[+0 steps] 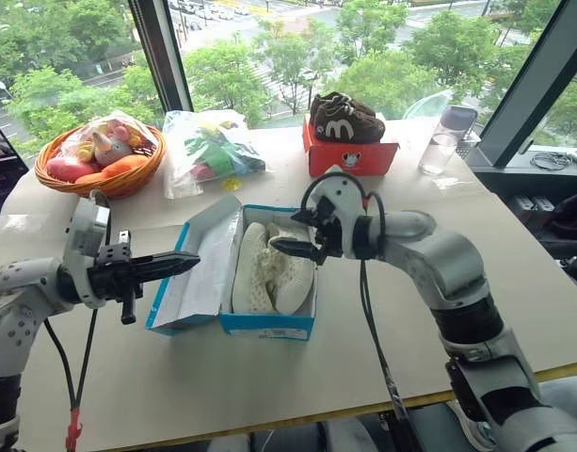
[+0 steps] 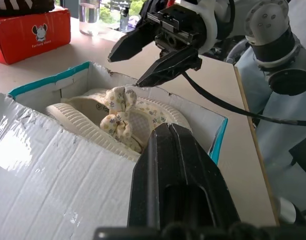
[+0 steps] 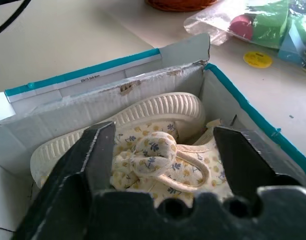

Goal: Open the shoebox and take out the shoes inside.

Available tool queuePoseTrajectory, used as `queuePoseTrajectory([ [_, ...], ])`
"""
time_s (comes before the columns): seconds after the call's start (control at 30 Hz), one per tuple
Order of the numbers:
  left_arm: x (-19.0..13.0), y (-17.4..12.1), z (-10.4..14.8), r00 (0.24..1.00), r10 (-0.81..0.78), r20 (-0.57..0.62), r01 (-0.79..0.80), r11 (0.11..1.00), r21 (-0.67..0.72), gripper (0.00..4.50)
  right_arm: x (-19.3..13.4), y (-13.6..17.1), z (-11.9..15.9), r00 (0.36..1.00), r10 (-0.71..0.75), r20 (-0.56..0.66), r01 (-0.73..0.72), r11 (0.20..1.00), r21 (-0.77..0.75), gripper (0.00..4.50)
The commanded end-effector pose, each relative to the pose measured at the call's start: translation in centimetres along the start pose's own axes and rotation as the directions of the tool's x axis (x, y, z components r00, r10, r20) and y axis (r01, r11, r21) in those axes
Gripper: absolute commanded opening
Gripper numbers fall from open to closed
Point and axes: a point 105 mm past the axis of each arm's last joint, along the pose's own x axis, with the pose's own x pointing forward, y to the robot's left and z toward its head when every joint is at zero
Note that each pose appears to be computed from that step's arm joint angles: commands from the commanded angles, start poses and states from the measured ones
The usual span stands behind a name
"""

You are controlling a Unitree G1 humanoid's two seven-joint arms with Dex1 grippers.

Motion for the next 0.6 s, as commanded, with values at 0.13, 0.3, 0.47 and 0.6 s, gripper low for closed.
queuePoseTrajectory([
  [0.13, 0.2, 0.1, 0.7, 1.0, -0.009, 0.003, 0.009, 1.0, 0.029, 0.0, -1.0, 1.1, 3.3, 0.99, 0.119, -0.074, -0.139, 0.909, -0.392, 4.48],
  [0.3, 0.7, 0.3, 0.2, 1.0, -0.02, -0.017, 0.02, 0.999, 0.027, 0.0, 0.6, 0.5, 5.1, 0.981, 0.126, -0.145, -0.167, 0.932, -0.322, 4.48],
  [0.47, 1.0, 0.3, -0.1, 0.999, -0.028, -0.024, 0.028, 0.999, 0.019, 0.0, 1.8, 2.0, 4.4, 0.958, 0.207, -0.198, -0.249, 0.944, -0.217, 4.48],
  [0.6, 1.1, 0.2, -0.2, 0.999, -0.034, -0.025, 0.034, 0.999, 0.014, 0.0, 3.1, 1.7, 2.9, 0.948, 0.193, -0.252, -0.247, 0.948, -0.201, 4.48],
])
